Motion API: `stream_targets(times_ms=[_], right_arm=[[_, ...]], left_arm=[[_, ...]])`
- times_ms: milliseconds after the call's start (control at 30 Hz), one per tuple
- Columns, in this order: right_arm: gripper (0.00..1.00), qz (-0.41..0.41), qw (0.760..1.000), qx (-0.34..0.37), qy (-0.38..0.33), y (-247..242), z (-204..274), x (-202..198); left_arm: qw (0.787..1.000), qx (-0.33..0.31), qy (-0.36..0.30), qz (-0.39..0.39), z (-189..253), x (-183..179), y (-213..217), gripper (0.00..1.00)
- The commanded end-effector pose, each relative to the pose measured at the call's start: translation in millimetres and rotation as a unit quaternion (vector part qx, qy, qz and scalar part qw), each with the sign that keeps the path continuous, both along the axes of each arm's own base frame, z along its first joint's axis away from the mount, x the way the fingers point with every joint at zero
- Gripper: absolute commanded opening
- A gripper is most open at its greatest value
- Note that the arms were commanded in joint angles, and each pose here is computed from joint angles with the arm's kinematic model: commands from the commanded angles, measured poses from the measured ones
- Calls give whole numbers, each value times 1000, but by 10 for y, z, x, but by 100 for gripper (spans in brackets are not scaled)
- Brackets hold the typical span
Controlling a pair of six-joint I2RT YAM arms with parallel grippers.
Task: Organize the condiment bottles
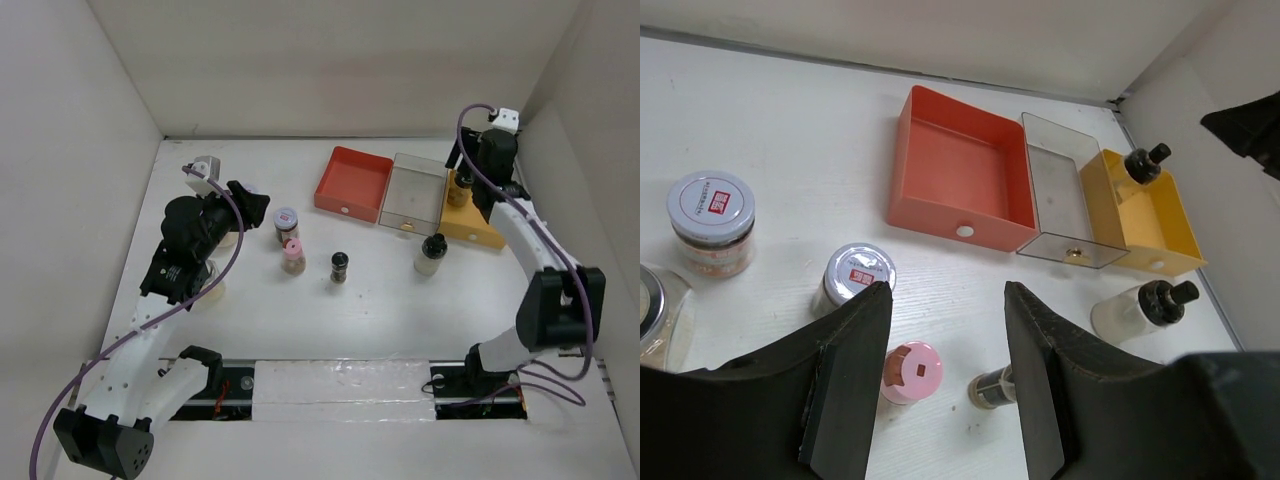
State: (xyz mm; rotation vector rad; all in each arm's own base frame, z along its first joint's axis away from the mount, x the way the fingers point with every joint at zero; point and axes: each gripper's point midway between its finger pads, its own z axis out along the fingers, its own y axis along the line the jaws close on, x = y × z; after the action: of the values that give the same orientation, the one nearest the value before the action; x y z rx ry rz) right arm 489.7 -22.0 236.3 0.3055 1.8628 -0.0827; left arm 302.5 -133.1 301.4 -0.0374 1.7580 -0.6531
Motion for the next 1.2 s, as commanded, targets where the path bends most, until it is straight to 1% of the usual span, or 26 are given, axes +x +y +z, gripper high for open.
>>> stream_targets(times_ms=[0,33,67,100,133,167,200,267,300,333,367,400,500,533,567,600,667,767,833,867,967,1000,1067,1100,1167], right_arm=[[80,74,994,30,-78,611,565,-345],[80,88,994,36,-61,734,373,-490],[80,102,990,43,-82,840,521,-669],[80,111,991,39,-70,983,452,-817],[80,116,991,34,-52,1027,300,-959],[81,119,990,34,-60,1037,387,-1126],[82,121,992,26,-29,1043,239,-1275],[82,129,991,17,4,1104,37,-1508],[82,124,992,22,7,1084,34,-1620],[82,119,992,13,35,1067,-103,-1743],[80,112,992,13,48,1044,-210,-1815],[78,99,994,25,46,1002,-229,-1868],[74,98,993,32,49,992,-353,-1886],[70,103,992,31,58,1021,-432,-1872],[69,99,993,32,58,1004,-443,-1843],[69,98,993,29,65,1008,-487,-1832],[65,84,993,18,80,978,-567,-1781],[65,69,993,7,95,929,-652,-1723],[64,69,993,8,93,944,-661,-1689],[61,68,993,6,98,946,-693,-1683],[58,59,994,5,94,909,-722,-1649],[55,53,993,-1,103,883,-796,-1661],[50,43,995,2,87,846,-735,-1605],[48,38,995,-3,95,823,-798,-1616],[47,35,995,-6,93,796,-802,-1581]], left_arm=[[999,-16,-24,-14,146,-4,-56,45],[999,-16,-24,-14,146,-4,-56,45],[999,-18,-29,-14,179,-25,-50,45],[999,-18,-29,-14,179,-25,-50,45],[999,-18,-29,-14,179,-25,-50,45],[999,-18,-29,-14,179,-25,-50,45],[999,-19,-34,-14,207,-43,-44,45],[999,-23,-32,-14,209,-45,-47,45],[999,-23,-32,-14,209,-45,-47,45],[999,-23,-32,-14,209,-45,-47,45],[999,-23,-32,-18,210,-53,-61,45],[999,-23,-32,-19,210,-53,-61,45],[999,-25,-36,-23,232,-58,-76,45],[999,-26,-40,-23,260,-76,-71,45],[999,-26,-40,-23,260,-76,-71,45],[999,-26,-40,-23,260,-76,-71,45],[998,-27,-45,-23,288,-95,-65,45],[998,-29,-50,-23,320,-118,-58,45],[998,-29,-50,-23,320,-118,-58,45],[998,-29,-50,-23,320,-118,-58,45],[998,-27,-46,-19,298,-113,-43,45],[998,-27,-46,-19,298,-113,-43,45],[998,-27,-46,-19,298,-113,-43,45],[998,-27,-46,-19,298,-113,-43,45],[998,-27,-46,-19,298,-113,-43,45]])
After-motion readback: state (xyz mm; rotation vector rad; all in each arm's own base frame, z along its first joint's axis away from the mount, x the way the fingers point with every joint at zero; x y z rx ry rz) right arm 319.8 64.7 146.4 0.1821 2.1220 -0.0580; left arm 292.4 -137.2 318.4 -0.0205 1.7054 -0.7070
